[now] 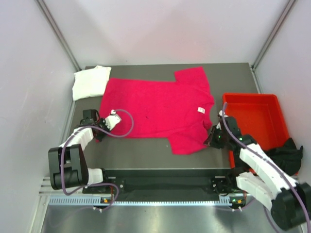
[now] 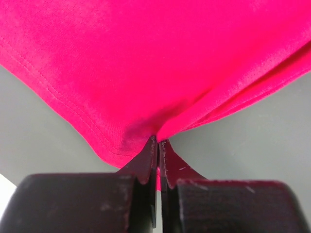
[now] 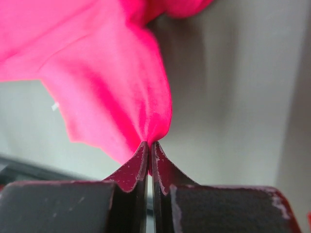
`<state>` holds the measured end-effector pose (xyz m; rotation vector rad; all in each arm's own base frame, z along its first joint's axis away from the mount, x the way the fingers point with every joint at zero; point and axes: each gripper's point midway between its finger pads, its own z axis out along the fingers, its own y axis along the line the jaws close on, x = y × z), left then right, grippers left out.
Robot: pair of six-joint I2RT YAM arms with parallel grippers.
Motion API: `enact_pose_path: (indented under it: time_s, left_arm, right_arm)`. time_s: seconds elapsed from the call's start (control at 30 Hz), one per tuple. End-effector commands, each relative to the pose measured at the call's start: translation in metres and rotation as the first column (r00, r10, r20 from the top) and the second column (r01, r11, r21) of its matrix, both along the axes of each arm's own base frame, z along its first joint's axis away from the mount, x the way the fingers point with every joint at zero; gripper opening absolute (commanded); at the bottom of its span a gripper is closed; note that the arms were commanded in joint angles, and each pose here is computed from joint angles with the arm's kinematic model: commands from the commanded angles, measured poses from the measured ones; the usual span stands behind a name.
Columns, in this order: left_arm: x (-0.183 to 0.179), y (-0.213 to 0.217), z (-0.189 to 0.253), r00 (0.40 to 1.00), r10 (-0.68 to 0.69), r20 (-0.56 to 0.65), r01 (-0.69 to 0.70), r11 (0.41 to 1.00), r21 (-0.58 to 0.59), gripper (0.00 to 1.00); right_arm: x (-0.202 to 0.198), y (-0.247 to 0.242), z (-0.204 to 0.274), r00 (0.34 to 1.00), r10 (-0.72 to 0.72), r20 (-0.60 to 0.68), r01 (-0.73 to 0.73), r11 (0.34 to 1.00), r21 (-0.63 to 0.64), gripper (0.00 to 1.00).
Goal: Fold and stack the t-shirts
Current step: Fold the tshirt
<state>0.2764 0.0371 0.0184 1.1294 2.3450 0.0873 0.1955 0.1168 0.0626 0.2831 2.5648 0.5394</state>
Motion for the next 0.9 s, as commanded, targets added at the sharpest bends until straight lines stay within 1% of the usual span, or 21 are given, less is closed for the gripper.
enact_pose_path:
  time_s: [0.0,0.03,0.1,0.13,0.17,0.2,0.23,0.33,0.4,0.43,0.47,0.53,0.57,0.6,0.63,0.67,0.7,0.73,0.77,0.83,0.87]
  left_arm:
    - [-0.034,-0.002,-0.024,0.988,0.078,-0.13,-0.081,0.996,-0.025,0.0]
    - [-0.036,-0.001,-0.02,0.986,0.086,-0.142,-0.089,0.996,-0.019,0.0]
    - [-0.039,0.001,-0.01,0.984,0.098,-0.146,-0.101,0.995,-0.013,0.0]
    - [-0.035,0.002,-0.003,0.986,0.102,-0.133,-0.104,0.995,-0.008,0.0]
    - [-0.041,0.002,0.0,0.982,0.106,-0.155,-0.108,0.994,-0.004,0.0]
    - [-0.036,0.004,0.011,0.986,0.107,-0.125,-0.108,0.994,0.002,0.0]
    - [-0.035,0.004,0.015,0.987,0.109,-0.119,-0.109,0.994,0.005,0.0]
    - [-0.027,0.005,0.031,0.989,0.111,-0.098,-0.111,0.994,0.0,0.0]
    - [-0.023,0.004,0.033,0.988,0.109,-0.11,-0.111,0.994,-0.013,0.0]
    - [-0.015,0.005,0.039,0.989,0.11,-0.095,-0.111,0.994,-0.014,0.0]
    - [-0.011,0.005,0.035,0.988,0.109,-0.113,-0.112,0.994,-0.019,0.0]
    - [0.007,0.006,0.043,0.988,0.119,-0.095,-0.122,0.992,-0.031,0.0]
    - [0.01,0.006,0.036,0.984,0.124,-0.129,-0.13,0.991,-0.04,0.0]
    - [0.016,0.006,0.036,0.982,0.128,-0.137,-0.136,0.99,-0.046,0.0]
    - [0.031,0.006,0.045,0.984,0.139,-0.112,-0.146,0.988,-0.057,0.0]
    - [0.036,0.006,0.039,0.98,0.141,-0.139,-0.152,0.986,-0.066,0.0]
    - [0.042,0.006,0.04,0.979,0.147,-0.138,-0.158,0.985,-0.074,0.0]
    - [0.056,0.007,0.049,0.982,0.153,-0.113,-0.162,0.983,-0.084,0.0]
    - [0.063,0.006,0.045,0.98,0.156,-0.122,-0.168,0.981,-0.093,0.0]
    - [0.079,0.007,0.053,0.982,0.16,-0.099,-0.17,0.98,-0.103,0.0]
    - [0.084,0.008,0.047,0.981,0.16,-0.113,-0.171,0.98,-0.104,0.0]
  right_arm:
    - [-0.041,0.007,0.004,0.996,0.005,-0.092,0.002,0.997,0.078,0.0]
    - [-0.052,0.006,0.001,0.993,0.009,-0.12,0.001,0.997,0.08,0.0]
    - [-0.062,0.009,0.008,0.993,0.016,-0.117,-0.002,0.992,0.124,0.0]
    - [-0.071,0.009,0.009,0.99,0.021,-0.14,-0.003,0.992,0.126,0.0]
    - [-0.074,0.009,0.013,0.99,0.028,-0.14,-0.008,0.99,0.138,0.0]
    - [-0.076,0.012,0.024,0.993,0.041,-0.115,-0.022,0.986,0.163,0.0]
    - [-0.081,0.01,0.027,0.991,0.044,-0.13,-0.022,0.986,0.163,0.0]
    - [-0.082,0.018,0.046,0.992,0.083,-0.096,-0.062,0.976,0.208,0.0]
    - [-0.076,0.025,0.053,0.992,0.104,-0.076,-0.083,0.968,0.237,0.0]
    - [-0.065,0.027,0.057,0.995,0.094,-0.036,-0.083,0.968,0.238,0.0]
    - [-0.056,0.025,0.058,0.996,0.09,-0.011,-0.086,0.973,0.214,0.0]
    - [-0.028,0.019,0.059,0.998,0.063,0.031,-0.067,0.989,0.132,0.0]
    - [-0.018,0.015,0.05,0.997,0.076,0.008,-0.076,0.994,0.072,0.0]
    - [-0.001,0.011,0.055,0.998,0.056,0.037,-0.057,0.997,0.042,0.0]
    - [0.016,0.011,0.059,0.994,0.074,0.086,-0.075,0.997,0.019,0.0]
    - [0.028,0.009,0.048,0.996,0.074,0.055,-0.074,0.997,-0.012,0.0]
    - [0.045,0.002,0.053,0.996,0.047,0.08,-0.045,0.999,-0.029,0.0]
    - [0.062,0.001,0.056,0.991,0.054,0.119,-0.051,0.998,-0.035,0.0]
    - [0.071,0.0,0.044,0.995,0.055,0.085,-0.052,0.998,-0.046,0.0]
    - [0.098,-0.006,0.049,0.99,0.053,0.134,-0.044,0.997,-0.066,0.0]
    - [0.107,-0.009,0.041,0.992,0.049,0.118,-0.04,0.996,-0.078,0.0]
